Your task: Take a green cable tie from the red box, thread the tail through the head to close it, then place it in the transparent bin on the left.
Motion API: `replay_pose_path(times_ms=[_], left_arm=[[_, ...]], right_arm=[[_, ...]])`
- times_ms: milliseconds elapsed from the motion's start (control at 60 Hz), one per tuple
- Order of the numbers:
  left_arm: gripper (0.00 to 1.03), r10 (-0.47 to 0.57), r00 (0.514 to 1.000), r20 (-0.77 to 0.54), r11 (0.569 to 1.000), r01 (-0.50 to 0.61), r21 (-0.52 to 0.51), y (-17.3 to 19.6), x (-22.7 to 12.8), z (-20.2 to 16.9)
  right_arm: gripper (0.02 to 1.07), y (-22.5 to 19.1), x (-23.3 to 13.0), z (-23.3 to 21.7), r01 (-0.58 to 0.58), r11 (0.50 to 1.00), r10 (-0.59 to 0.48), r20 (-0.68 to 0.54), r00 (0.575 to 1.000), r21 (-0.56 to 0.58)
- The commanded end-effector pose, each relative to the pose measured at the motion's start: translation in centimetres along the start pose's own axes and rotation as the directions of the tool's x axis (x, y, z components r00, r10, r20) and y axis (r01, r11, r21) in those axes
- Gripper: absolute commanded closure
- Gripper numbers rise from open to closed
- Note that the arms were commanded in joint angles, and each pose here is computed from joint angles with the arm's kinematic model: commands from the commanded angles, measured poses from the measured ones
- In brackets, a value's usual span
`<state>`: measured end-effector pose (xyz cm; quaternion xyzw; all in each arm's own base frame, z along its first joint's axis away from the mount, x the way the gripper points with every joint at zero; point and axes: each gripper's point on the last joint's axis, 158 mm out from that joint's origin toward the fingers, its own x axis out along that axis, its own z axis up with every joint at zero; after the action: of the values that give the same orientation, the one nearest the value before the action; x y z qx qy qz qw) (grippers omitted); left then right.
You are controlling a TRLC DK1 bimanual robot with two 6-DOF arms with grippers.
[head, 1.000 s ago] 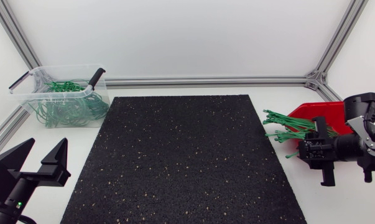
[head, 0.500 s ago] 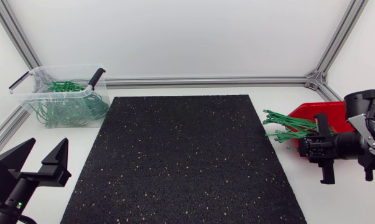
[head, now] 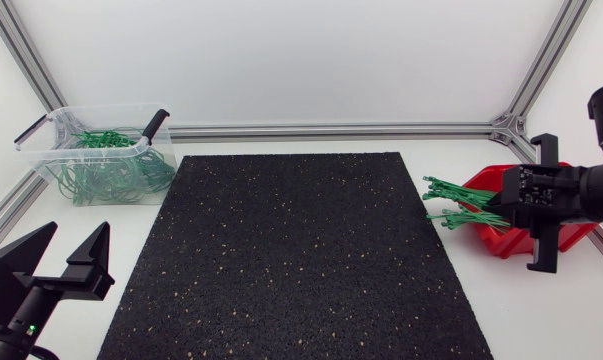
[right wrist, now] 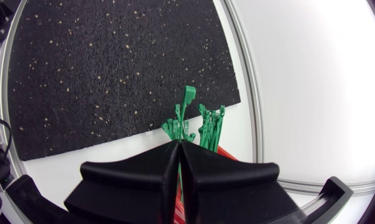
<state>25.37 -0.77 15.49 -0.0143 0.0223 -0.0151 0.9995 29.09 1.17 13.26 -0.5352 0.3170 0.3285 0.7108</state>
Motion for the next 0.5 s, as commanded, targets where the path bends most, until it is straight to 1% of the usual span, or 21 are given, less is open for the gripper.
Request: replay_pose_path(times_ms=[0,100,217,283,400,450,483], left_arm=[[0.04,-0.003,0.998,-0.058,1.0,0.001,-0.027,-0.1,0.2,-2.4],[0.04,0.005,0.998,-0.059,1.0,-0.006,-0.021,0.1,0.1,-2.4],[0.04,0.009,0.998,-0.054,1.0,-0.01,-0.018,0.2,0.1,-2.3],[0.04,0.003,0.999,-0.054,1.0,-0.004,-0.018,0.1,0.2,-2.4],[0.04,-0.017,0.999,-0.049,1.0,0.016,-0.018,-0.4,0.1,-2.1],[0.04,-0.019,0.999,-0.043,1.0,0.018,-0.018,-0.4,0.1,-1.9],[0.04,-0.019,0.999,-0.041,1.0,0.018,-0.018,-0.4,0.1,-1.8]], right_arm=[[1.01,-1.6,-2.4,2.2,0.037,0.997,-0.04,0.041,0.998,0.061],[1.01,-1.4,-4.1,4.5,0.008,0.994,-0.017,0.078,0.997,0.112],[1.01,-0.1,-5.8,7.4,-0.024,0.994,0.01,0.126,0.992,0.11],[1.01,-0.1,-6.6,8.5,-0.029,0.99,0.01,0.144,0.99,0.135],[1.01,0.7,-6.9,10.3,-0.115,0.975,0.085,0.159,0.984,0.191],[1.01,1.4,-6.5,11.0,-0.167,0.962,0.135,0.154,0.979,0.217],[1.01,2.3,-6.3,11.7,-0.22,0.949,0.19,0.152,0.97,0.224]])
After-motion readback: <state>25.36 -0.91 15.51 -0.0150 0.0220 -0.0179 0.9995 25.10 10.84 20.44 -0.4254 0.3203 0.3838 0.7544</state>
